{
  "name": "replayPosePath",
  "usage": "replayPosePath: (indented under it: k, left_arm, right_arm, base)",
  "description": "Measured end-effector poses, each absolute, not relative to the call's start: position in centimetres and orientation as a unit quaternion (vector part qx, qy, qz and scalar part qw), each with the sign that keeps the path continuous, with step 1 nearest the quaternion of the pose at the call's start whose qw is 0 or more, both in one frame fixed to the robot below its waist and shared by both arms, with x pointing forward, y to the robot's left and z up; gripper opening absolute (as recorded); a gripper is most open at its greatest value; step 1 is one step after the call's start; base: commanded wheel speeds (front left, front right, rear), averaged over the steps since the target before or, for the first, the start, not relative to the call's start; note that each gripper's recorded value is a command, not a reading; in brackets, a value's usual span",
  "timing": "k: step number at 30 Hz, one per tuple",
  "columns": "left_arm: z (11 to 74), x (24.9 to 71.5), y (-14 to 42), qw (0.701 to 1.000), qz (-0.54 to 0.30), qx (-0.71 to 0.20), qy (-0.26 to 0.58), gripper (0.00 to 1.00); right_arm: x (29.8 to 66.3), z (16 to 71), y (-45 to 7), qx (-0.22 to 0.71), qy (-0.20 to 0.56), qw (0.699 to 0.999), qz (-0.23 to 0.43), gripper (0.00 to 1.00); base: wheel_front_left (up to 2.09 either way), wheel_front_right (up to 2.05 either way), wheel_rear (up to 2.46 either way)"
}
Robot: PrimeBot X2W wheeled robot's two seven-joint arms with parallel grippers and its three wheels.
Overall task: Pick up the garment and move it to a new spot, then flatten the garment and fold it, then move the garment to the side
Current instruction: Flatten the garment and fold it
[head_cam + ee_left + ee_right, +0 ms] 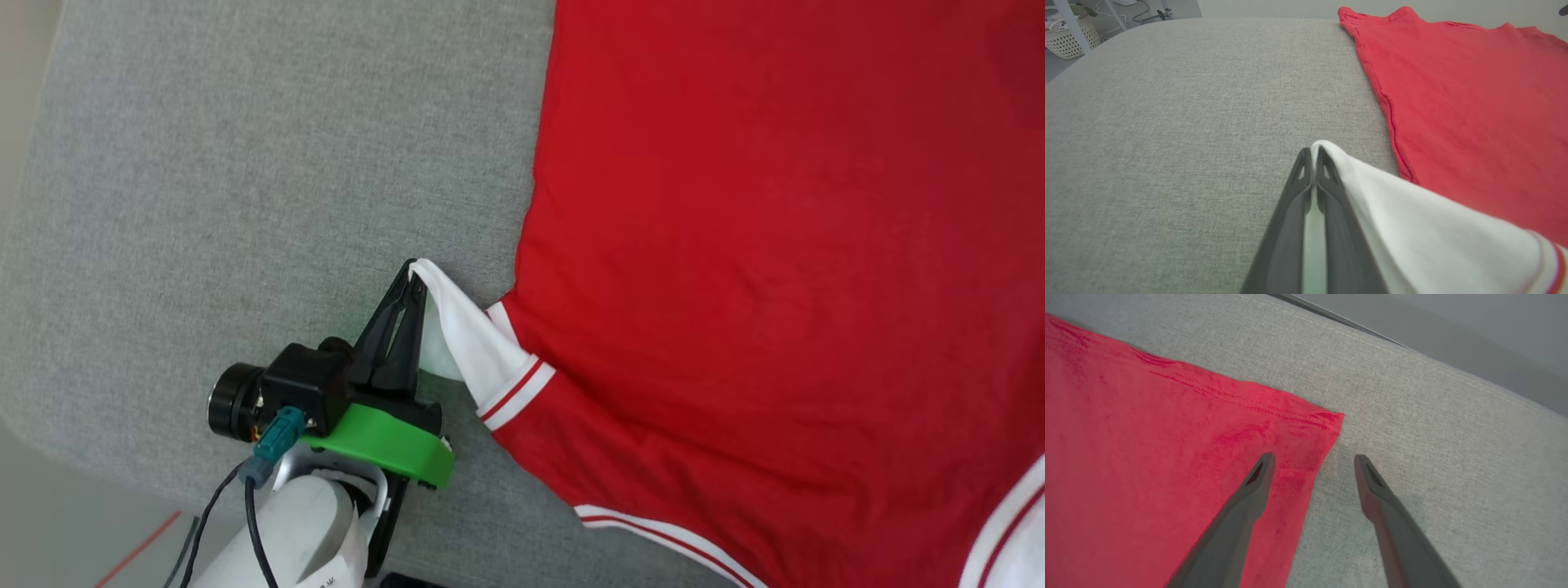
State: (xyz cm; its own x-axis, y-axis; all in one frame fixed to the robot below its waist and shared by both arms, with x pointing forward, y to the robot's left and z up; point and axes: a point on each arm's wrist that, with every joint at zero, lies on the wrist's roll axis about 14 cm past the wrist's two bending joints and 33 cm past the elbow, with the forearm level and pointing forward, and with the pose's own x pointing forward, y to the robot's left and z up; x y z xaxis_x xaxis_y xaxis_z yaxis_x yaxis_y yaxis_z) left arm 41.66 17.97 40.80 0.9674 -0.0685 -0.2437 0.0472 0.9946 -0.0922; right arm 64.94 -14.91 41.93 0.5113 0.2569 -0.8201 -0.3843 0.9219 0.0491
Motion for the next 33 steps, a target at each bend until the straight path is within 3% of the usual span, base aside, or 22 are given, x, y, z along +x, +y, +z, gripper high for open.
replayPosePath:
  k: [8,9,10,11,23,33]
  left_arm:
    - [38.1,41.6,18.9,0.987,-0.020,-0.027,0.156,0.00]
    - [38.0,41.5,19.1,0.987,-0.018,-0.027,0.158,0.00]
    - [37.9,41.5,19.2,0.987,-0.015,-0.026,0.158,0.00]
    - [37.9,41.5,19.3,0.987,-0.014,-0.027,0.158,0.00]
    - [39.5,40.1,20.6,0.990,0.002,-0.013,0.142,0.00]
    - [41.7,37.2,20.9,0.992,-0.001,-0.005,0.128,0.00]
  right_arm:
    - [65.0,34.9,-13.3,-0.075,0.508,0.836,0.196,1.00]
    - [65.0,34.6,-13.4,-0.079,0.511,0.833,0.195,0.68]
    - [65.1,34.5,-13.5,-0.081,0.511,0.833,0.196,0.18]
    - [65.1,34.6,-13.5,-0.080,0.510,0.833,0.197,0.00]
    - [64.3,39.7,-13.1,-0.094,0.426,0.872,0.220,0.00]
    - [57.5,45.1,-17.1,-0.133,0.369,0.888,0.241,0.00]
  base:
    - [0.00,0.00,0.00]
    - [0.00,0.00,0.00]
    - [0.00,0.00,0.00]
    - [0.00,0.00,0.00]
    - [0.00,0.00,0.00]
    - [0.00,0.00,0.00]
